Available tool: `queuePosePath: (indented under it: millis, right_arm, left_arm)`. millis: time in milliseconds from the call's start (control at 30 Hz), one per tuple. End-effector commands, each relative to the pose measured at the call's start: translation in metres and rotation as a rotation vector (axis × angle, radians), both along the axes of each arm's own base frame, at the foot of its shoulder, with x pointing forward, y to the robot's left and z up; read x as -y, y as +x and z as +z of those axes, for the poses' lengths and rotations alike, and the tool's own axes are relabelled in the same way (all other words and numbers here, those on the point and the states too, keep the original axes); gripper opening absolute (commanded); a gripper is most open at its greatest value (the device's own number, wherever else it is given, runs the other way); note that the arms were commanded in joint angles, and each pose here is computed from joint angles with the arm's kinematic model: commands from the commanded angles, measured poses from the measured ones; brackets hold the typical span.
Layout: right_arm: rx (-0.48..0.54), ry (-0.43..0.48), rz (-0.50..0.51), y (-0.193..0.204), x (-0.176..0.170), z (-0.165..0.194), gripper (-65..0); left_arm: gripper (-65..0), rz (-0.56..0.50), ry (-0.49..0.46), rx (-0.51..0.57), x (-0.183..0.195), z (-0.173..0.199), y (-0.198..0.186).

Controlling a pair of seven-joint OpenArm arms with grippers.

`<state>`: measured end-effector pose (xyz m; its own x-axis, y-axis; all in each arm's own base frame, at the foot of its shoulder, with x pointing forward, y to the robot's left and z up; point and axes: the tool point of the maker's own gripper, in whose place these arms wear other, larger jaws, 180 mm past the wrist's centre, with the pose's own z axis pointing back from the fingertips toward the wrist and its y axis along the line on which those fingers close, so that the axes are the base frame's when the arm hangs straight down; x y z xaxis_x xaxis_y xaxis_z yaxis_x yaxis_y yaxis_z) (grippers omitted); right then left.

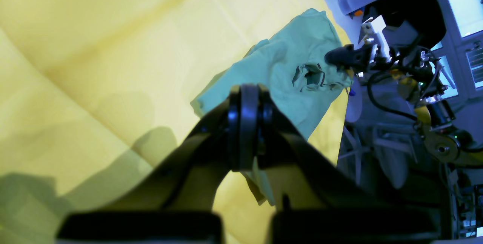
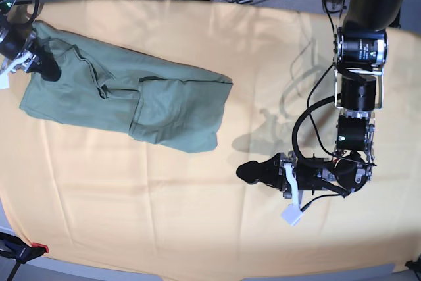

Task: Fold the T-shirt properly
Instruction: 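Release the shirt with the left gripper and push the bundle with the right gripper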

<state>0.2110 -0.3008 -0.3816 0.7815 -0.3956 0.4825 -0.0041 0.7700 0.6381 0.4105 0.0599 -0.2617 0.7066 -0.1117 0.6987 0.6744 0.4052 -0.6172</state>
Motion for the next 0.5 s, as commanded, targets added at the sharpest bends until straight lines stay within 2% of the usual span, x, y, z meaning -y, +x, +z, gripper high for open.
queuePosePath:
  millis: [0, 100, 467]
  right_arm:
    - [0.017, -0.030, 0.009, 0.007, 0.008, 0.010, -63.1]
    - [0.047, -0.084, -0.003, 0.022, 0.021, 0.019, -65.0]
    - [0.039, -0.476, -0.034, 0.060, 0.097, 0.078, -65.0]
  left_arm:
    - [-65.0, 0.000, -0.031, 0.060, 0.002, 0.024, 0.010]
    - [-65.0, 0.000, -0.030, 0.060, 0.002, 0.024, 0.010]
    - [-65.0, -0.001, -0.025, 0.066, 0.001, 0.023, 0.010]
